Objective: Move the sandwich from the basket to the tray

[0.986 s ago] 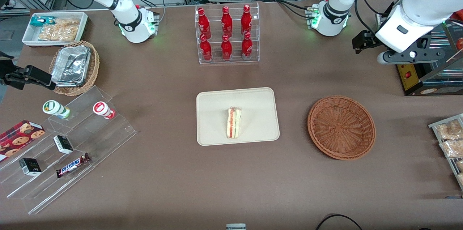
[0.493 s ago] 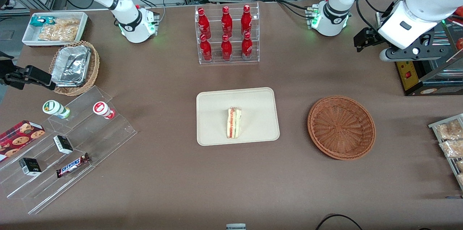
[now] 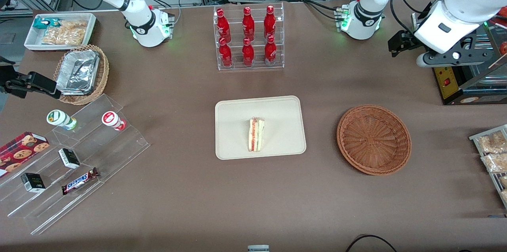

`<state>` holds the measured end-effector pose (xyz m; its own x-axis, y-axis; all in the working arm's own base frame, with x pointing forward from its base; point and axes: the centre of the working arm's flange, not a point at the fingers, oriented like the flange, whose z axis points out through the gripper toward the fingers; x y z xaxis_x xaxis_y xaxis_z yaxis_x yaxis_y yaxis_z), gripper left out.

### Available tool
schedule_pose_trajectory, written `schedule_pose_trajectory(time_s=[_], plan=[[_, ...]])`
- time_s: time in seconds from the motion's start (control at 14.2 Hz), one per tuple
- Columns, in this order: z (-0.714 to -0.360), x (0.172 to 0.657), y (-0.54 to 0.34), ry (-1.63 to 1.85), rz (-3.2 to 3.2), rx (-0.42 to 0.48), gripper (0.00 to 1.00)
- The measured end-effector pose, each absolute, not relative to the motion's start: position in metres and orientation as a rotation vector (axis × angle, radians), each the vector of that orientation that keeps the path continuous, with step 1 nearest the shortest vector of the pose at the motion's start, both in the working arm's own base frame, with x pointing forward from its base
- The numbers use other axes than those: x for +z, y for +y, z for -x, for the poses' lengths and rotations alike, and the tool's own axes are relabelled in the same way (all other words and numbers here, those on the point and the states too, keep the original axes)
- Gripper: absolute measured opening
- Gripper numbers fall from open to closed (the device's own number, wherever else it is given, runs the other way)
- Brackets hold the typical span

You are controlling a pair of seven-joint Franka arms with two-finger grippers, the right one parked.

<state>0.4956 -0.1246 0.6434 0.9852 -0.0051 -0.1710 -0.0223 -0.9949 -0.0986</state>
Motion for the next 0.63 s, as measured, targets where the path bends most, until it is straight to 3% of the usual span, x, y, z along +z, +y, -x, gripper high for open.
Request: schedule_pose_trajectory(time_s=[0.63], plan=[[-0.499, 0.642, -0.113, 0.073, 3.028, 0.272, 1.0]])
